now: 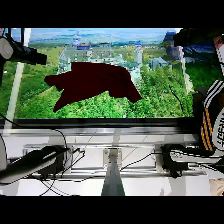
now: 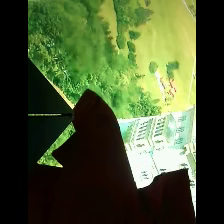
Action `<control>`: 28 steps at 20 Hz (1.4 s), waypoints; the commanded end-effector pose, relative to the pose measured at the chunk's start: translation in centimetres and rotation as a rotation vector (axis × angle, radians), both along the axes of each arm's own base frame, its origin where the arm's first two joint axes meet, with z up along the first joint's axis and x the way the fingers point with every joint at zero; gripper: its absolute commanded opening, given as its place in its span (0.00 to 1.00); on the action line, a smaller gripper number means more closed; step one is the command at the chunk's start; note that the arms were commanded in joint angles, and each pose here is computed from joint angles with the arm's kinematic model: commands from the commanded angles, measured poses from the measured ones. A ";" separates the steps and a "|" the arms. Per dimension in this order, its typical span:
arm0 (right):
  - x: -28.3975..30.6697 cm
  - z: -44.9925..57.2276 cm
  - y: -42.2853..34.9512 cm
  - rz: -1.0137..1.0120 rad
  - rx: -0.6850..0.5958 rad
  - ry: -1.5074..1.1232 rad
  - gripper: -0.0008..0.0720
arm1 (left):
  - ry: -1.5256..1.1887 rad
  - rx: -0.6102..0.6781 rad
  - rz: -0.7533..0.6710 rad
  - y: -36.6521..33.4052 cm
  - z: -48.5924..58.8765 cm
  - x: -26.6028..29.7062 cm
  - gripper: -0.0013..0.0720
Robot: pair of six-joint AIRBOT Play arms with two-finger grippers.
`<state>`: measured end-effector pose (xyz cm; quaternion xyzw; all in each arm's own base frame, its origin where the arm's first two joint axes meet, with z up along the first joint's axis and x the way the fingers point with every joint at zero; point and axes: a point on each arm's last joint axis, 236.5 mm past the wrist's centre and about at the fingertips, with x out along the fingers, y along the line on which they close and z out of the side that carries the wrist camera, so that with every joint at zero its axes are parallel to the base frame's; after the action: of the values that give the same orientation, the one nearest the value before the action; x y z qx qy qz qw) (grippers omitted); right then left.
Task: Fold the clothes and pants, and hang the long-sleeved shirts on hangers.
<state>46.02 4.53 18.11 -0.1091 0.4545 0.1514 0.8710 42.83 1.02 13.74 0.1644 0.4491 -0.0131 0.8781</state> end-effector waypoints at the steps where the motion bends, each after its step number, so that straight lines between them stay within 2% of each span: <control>1: 0.2 0.1 0.0 -0.001 0.001 -0.008 0.04 | -0.001 0.000 0.000 0.0 0.0 0.0 0.03; 4: 1.1 0.8 0.0 -0.007 0.006 -0.055 0.04 | -0.001 -0.032 0.007 -0.5 0.0 0.0 0.03; 6: 1.5 1.2 0.1 -0.009 0.013 -0.080 0.04 | 0.001 -0.198 0.060 -2.9 -0.3 -0.1 0.03; 8: 1.7 1.4 0.1 -0.011 0.013 -0.090 0.04 | -0.016 -0.289 0.049 -4.8 0.0 0.4 0.03; 11: 2.5 2.2 0.6 -0.033 0.055 -0.130 0.04 | -0.025 -0.289 0.048 -4.7 0.0 0.7 0.03; 15: -0.3 -0.2 0.8 -0.129 0.121 0.045 0.04 | -0.053 -0.291 0.045 -4.8 0.4 1.2 0.03; 17: -2.9 -2.8 1.9 -0.124 0.163 0.198 0.04 | -0.046 -0.291 0.046 -4.8 0.4 1.0 0.03; 20: -7.7 -8.0 7.2 0.011 0.332 0.450 0.04 | -0.085 -0.289 0.041 -4.6 2.2 0.2 0.03; 23: -13.9 -13.6 13.0 0.112 0.490 0.682 0.04 | -0.207 -0.193 0.058 -1.9 6.9 -1.6 0.03; 26: -18.0 -18.9 17.7 0.111 0.539 0.784 0.04 | -0.330 -0.157 0.061 -0.7 11.7 -4.4 0.03; 27: -18.1 -20.5 18.9 0.099 0.529 0.752 0.12 | -0.357 -0.159 0.060 -0.7 12.8 -5.1 0.03; 28: -17.7 -21.5 19.9 0.117 0.509 0.695 0.23 | -0.379 -0.162 0.058 -0.6 13.6 -5.7 0.03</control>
<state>29.98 20.69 0.19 0.1260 0.6758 0.3283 0.6478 39.19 -0.53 24.20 0.0694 0.3161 -0.0080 0.9461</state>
